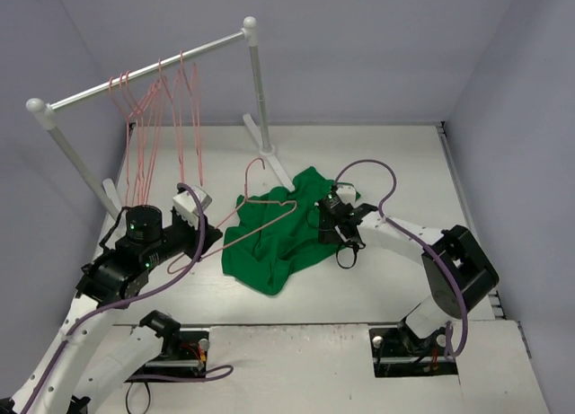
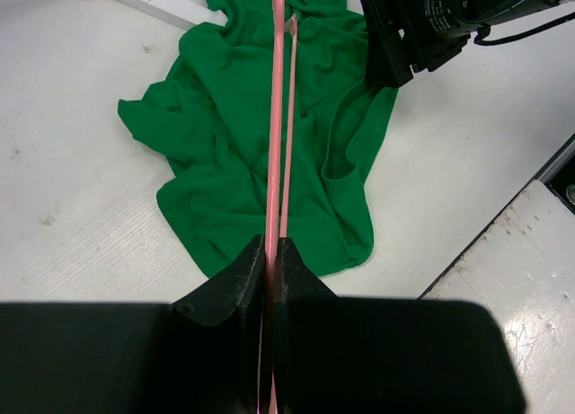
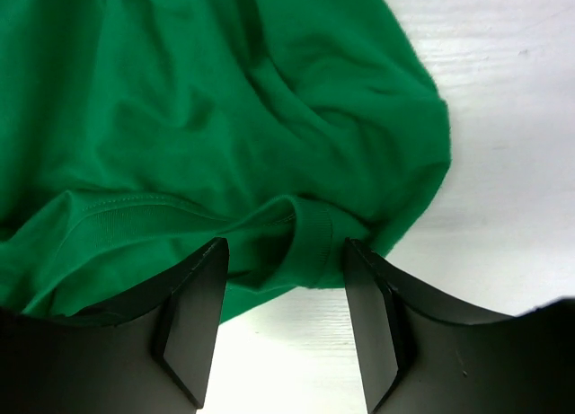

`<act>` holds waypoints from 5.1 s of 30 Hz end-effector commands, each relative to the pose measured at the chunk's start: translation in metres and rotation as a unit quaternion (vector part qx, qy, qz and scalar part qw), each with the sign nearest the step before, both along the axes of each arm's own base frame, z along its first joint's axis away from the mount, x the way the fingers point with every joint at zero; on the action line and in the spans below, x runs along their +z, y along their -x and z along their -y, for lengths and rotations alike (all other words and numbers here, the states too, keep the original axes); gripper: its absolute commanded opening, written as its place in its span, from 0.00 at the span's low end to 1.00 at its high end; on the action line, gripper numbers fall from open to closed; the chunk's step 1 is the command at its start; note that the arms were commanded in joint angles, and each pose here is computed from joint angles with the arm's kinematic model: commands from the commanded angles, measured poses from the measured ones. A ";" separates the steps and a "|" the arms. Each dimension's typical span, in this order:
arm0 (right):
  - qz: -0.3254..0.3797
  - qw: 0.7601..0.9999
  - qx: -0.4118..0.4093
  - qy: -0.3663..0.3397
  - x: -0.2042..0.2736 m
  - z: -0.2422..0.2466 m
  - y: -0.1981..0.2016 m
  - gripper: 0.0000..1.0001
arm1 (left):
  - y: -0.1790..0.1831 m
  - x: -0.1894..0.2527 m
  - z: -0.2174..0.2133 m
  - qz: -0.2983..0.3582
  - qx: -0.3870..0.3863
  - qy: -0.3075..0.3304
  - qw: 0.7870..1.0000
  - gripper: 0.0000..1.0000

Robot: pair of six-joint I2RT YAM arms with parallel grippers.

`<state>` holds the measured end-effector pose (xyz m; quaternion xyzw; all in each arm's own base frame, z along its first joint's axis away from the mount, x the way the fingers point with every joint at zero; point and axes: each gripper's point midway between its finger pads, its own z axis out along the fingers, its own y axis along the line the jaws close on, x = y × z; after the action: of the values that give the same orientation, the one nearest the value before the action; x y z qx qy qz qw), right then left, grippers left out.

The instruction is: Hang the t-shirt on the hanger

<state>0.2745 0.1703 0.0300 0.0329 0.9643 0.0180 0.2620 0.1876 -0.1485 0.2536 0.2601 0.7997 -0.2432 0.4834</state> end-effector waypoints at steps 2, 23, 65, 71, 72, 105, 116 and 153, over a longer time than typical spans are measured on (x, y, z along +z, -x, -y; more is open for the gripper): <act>0.034 0.997 -0.067 -0.004 0.008 0.001 -0.015 0.50 | -0.010 0.031 0.010 0.049 -0.012 0.028 0.998 0.00; 0.023 0.993 -0.116 0.019 -0.007 0.037 0.002 0.30 | -0.001 0.023 0.029 0.033 -0.067 0.043 0.996 0.00; 0.123 0.992 0.031 -0.024 0.104 0.008 -0.032 0.05 | -0.013 -0.003 0.097 0.026 -0.192 0.083 0.978 0.00; 0.152 0.987 0.055 -0.019 0.126 0.009 -0.034 0.06 | -0.014 -0.001 0.107 0.030 -0.207 0.094 0.973 0.00; 0.158 0.986 0.058 -0.014 0.130 0.011 -0.034 0.06 | -0.014 0.000 0.108 0.032 -0.209 0.093 0.973 0.00; 0.263 0.961 0.082 -0.035 0.224 0.011 -0.042 0.09 | -0.050 0.065 0.124 0.127 -0.118 0.165 0.971 0.00; 0.230 0.972 0.017 -0.047 0.187 0.023 -0.031 0.51 | -0.047 0.061 0.125 0.119 -0.101 0.179 0.971 0.00; 0.271 0.960 -0.048 -0.047 0.168 0.011 -0.068 0.39 | -0.036 0.070 0.131 0.111 -0.107 0.204 0.967 0.00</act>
<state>0.3268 0.1541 0.1771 0.0630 0.8757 0.0487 0.4762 0.2249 -0.2753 0.2685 0.2725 0.7078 -0.3906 0.5217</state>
